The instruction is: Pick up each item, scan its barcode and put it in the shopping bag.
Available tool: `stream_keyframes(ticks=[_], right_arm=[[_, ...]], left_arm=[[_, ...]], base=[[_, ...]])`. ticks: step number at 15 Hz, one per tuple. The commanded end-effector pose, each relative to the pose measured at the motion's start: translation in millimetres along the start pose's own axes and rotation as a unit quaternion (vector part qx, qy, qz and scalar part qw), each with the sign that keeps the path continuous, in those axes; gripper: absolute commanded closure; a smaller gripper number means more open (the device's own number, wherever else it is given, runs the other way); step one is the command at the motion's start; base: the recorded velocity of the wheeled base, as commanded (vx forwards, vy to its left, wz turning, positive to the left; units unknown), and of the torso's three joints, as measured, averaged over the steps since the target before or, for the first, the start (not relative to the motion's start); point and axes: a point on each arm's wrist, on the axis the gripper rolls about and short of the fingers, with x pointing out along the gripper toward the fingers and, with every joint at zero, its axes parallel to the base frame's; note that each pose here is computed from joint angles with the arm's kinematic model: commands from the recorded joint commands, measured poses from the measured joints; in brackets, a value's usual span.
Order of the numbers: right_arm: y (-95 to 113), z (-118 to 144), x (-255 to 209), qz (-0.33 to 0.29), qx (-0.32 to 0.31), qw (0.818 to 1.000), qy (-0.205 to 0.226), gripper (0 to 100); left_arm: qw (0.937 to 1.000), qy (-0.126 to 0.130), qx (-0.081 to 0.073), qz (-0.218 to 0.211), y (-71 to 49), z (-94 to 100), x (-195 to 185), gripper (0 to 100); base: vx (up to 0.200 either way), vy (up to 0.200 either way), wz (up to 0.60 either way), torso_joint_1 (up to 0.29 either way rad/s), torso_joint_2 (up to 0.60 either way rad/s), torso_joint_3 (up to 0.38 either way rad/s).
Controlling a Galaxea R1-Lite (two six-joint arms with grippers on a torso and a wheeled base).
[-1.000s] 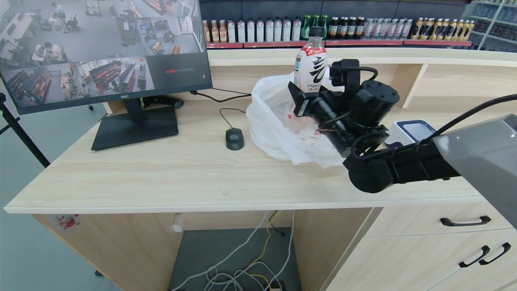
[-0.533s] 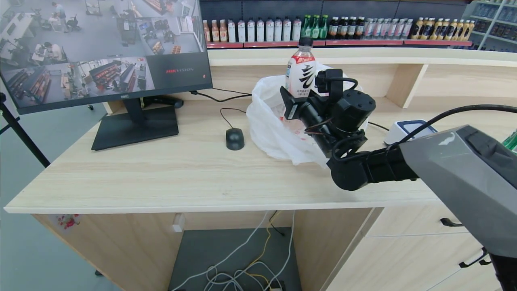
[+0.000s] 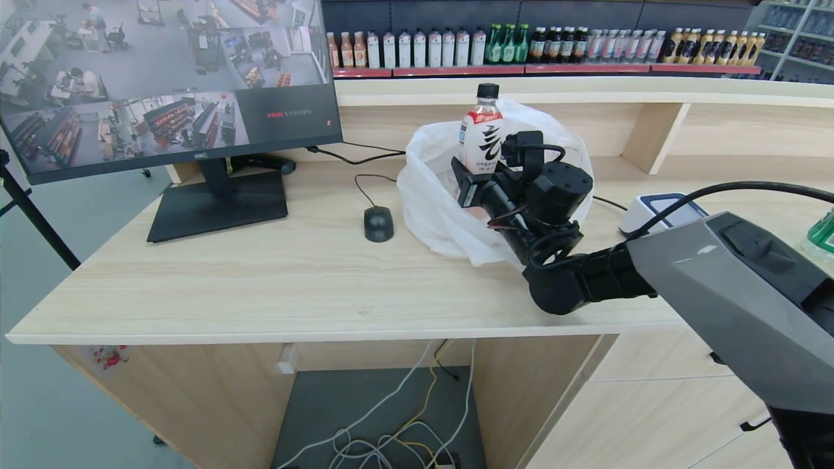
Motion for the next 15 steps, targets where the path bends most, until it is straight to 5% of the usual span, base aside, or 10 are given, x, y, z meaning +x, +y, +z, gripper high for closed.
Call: stream_keyframes(ticks=[1,15], right_arm=[[0.4,-3.5,-0.7,0.001,0.000,1.000,0.004,100],[-1.0,-22.0,-7.3,-0.002,-0.008,0.999,0.033,100]], left_arm=[[1.0000,0.000,0.000,-0.001,0.0,0.0,0.0,0],[1.0000,0.000,0.000,0.000,0.0,0.0,0.0,0]], base=[[0.000,0.000,0.00,0.000,0.00,0.000],[0.000,0.000,0.00,0.000,0.00,0.000]])
